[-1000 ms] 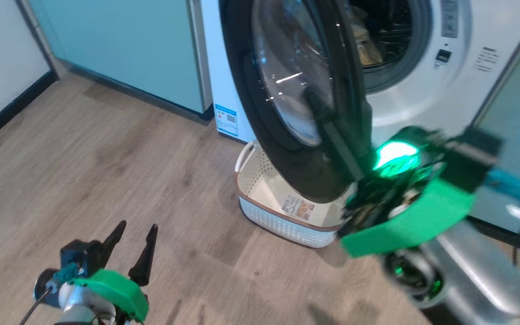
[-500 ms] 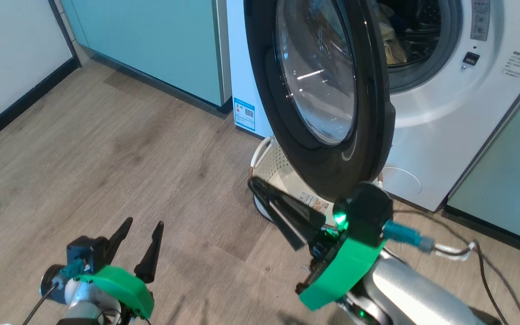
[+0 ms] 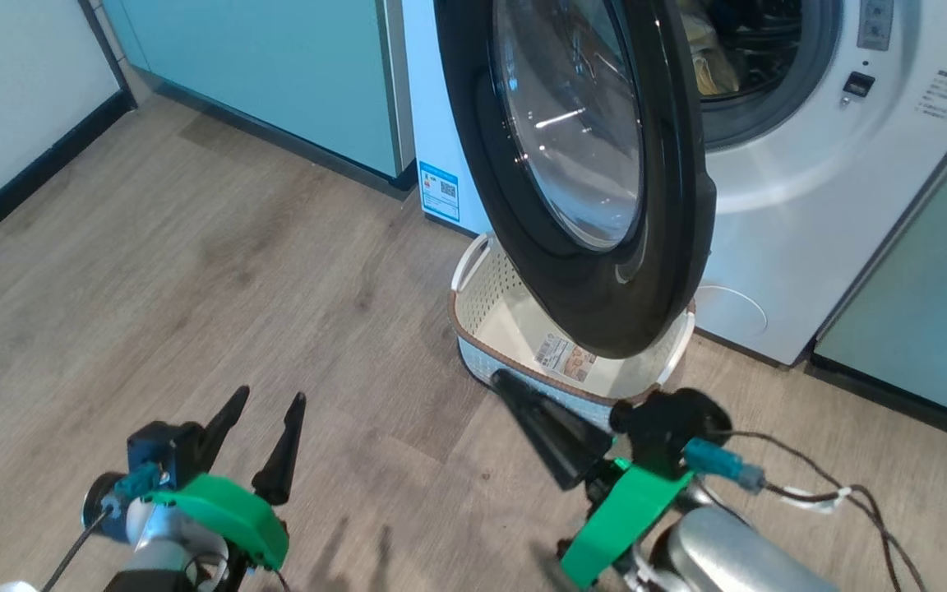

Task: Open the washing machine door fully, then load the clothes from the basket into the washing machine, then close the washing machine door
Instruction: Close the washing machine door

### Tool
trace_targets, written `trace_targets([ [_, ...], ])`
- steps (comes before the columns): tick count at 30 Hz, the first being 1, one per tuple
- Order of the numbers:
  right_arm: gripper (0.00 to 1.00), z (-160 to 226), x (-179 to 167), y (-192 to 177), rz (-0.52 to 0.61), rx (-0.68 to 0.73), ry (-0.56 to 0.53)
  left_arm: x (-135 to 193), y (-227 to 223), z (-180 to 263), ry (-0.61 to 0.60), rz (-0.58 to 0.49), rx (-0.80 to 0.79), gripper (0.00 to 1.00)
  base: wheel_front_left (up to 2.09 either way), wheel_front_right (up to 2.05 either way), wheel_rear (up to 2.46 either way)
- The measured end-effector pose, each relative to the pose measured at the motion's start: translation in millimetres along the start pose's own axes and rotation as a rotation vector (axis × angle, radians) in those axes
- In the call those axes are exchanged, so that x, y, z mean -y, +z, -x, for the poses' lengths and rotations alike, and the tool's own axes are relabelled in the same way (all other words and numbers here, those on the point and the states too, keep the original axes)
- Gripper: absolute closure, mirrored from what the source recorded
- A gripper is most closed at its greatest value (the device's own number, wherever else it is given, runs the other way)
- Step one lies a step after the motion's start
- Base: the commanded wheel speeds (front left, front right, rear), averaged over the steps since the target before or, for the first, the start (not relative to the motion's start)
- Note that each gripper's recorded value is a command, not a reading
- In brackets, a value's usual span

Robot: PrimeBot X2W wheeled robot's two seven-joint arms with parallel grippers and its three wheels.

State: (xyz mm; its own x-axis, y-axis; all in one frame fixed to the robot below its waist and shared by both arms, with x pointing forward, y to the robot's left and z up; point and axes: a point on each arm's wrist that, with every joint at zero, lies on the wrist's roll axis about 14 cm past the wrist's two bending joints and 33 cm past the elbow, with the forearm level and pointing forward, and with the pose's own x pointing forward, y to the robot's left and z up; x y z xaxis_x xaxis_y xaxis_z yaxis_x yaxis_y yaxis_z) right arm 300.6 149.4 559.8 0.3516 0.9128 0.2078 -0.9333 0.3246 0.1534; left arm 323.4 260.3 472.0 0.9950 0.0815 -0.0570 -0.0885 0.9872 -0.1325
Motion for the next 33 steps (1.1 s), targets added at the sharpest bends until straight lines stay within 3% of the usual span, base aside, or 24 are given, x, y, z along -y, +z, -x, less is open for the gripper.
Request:
trace_targets([
  [16,1.00,6,52,-21,-0.070,-0.043,-0.151,14,-3,-20,-0.037,-0.003,-0.017,0.00,0.00,0.00,0.00],
  [33,1.00,1,120,-15,-0.142,-0.024,-0.304,30,-8,-32,-0.067,0.015,-0.029,0.00,0.00,0.00,0.00],
])
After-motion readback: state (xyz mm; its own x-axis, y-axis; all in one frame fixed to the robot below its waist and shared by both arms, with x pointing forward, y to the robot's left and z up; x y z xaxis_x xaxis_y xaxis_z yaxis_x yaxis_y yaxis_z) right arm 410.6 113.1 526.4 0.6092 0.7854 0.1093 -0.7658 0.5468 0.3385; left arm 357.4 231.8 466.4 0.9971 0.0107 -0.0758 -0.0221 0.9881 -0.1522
